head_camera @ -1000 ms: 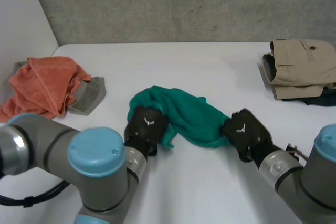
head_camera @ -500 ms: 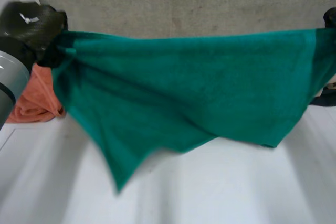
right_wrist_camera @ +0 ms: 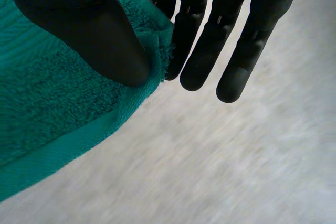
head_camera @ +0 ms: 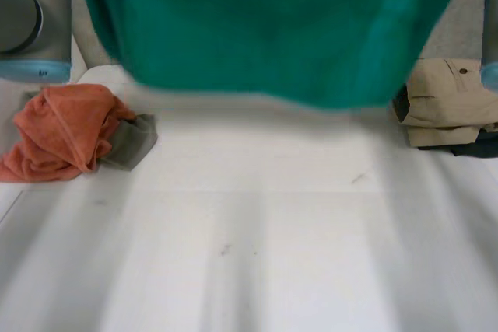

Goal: Fold the laundry.

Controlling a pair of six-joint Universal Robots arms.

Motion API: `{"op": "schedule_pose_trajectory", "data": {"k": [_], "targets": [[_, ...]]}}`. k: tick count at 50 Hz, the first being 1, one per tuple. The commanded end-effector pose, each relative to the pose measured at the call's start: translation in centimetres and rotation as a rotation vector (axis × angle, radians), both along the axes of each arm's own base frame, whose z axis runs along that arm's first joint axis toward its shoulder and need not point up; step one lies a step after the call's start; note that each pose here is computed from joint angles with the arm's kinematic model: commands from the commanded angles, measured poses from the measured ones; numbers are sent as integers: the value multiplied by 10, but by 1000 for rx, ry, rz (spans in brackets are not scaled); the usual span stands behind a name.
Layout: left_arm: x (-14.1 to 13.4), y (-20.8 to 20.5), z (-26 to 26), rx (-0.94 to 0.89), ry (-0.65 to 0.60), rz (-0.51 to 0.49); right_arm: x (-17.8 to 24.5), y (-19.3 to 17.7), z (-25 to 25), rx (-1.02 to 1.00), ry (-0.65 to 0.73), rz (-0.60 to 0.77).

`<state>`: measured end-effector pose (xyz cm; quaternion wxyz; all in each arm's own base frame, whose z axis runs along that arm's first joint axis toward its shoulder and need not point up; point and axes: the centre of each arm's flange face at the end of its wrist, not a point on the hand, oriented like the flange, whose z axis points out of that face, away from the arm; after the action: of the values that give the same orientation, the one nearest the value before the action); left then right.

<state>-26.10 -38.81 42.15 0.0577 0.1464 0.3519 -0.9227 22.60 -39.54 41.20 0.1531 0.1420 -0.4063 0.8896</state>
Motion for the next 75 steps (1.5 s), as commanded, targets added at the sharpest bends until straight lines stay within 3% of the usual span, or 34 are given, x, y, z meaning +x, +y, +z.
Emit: {"op": "schedule_pose_trajectory", "data": {"k": [1, 5, 11, 18, 22, 29, 36, 39, 44, 49, 57, 65, 75], "targets": [[4, -3, -25, 74, 18, -31, 0, 1, -7, -6, -6, 22], [20, -11, -66, 209, 12, -29, 5, 0, -42, 89, 39, 54], [20, -2, -124, 381, -42, -64, 8, 2, -105, 281, 133, 134], [12, 33, -217, 642, -181, -191, 9, 18, -207, 643, 234, 204], [13, 54, -253, 750, -243, -242, 2, 29, -231, 782, 281, 194], [21, 98, -264, 816, -367, -268, -29, 49, -254, 1004, 434, 126], [51, 166, -227, 941, -509, -208, -66, 106, -205, 1171, 608, 52], [59, 199, -219, 1057, -566, -243, -84, 120, -188, 1208, 637, 17], [64, 215, -217, 1128, -612, -331, -91, 120, -178, 1164, 666, 19], [60, 206, -213, 1082, -622, -374, -89, 105, -190, 1164, 600, 37], [37, 141, -237, 1027, -630, -395, -56, 46, -222, 1038, 442, 51], [26, 85, -268, 1055, -622, -284, -38, 7, -246, 928, 438, -19], [6, 74, -291, 1076, -651, -295, -20, 5, -263, 900, 445, 14]]}}
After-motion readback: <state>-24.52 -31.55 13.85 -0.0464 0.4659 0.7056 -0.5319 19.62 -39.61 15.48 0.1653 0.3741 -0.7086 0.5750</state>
